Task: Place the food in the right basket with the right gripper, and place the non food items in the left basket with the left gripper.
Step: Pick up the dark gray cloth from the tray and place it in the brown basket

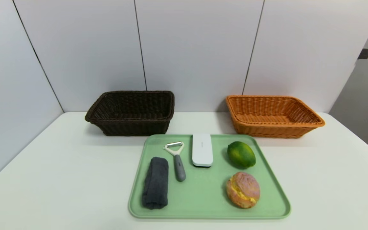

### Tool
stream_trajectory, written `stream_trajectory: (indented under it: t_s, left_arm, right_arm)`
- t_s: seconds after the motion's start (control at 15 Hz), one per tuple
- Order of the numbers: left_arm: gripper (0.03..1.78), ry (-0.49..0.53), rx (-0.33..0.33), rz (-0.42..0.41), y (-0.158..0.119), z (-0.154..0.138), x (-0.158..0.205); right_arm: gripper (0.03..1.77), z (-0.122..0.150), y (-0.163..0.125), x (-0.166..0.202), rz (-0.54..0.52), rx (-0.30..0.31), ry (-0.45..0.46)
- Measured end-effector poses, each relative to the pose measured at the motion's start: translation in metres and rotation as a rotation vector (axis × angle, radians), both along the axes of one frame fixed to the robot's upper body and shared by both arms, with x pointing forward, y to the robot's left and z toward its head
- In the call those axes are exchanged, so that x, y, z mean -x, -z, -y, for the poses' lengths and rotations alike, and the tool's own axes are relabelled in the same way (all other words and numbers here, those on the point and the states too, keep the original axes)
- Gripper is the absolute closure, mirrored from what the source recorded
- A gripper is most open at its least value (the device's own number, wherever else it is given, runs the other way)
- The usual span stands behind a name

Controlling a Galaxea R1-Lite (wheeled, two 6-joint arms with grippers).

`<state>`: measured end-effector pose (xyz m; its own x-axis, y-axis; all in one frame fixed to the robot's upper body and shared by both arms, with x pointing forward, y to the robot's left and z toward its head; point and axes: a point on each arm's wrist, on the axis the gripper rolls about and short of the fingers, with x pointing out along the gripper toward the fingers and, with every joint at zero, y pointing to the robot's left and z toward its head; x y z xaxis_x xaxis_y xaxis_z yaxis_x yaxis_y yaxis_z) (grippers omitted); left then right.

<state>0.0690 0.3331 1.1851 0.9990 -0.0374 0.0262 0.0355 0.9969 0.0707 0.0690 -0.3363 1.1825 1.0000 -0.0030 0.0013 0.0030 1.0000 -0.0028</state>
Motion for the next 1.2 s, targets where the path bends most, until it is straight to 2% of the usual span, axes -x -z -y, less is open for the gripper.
stream_trajectory:
  t_s: [0.4,0.53,0.67,0.87,1.07,1.2]
  left_arm:
    - [0.12,0.003,-0.001,-0.007,-0.001,0.000,0.001]
    - [0.12,0.006,-0.003,-0.002,-0.020,0.000,0.007]
    - [0.12,0.016,-0.002,-0.037,-0.051,0.000,0.013]
    - [0.12,0.051,0.040,-0.146,-0.109,0.001,0.002]
    - [0.12,0.103,0.134,-0.188,-0.189,0.003,-0.036]
    - [0.12,0.132,0.217,-0.238,-0.233,0.005,-0.074]
  right_arm:
    - [0.09,0.000,0.000,0.000,-0.005,0.016,0.000]
    - [0.09,0.000,-0.015,0.005,0.025,0.008,-0.015]
    - [0.09,-0.001,-0.045,0.013,0.043,0.005,-0.064]
    - [0.09,-0.003,-0.103,0.011,-0.011,-0.001,-0.154]
    - [0.09,-0.004,-0.174,-0.023,-0.080,-0.039,-0.198]
    - [0.09,-0.005,-0.220,-0.062,-0.141,-0.109,-0.213]
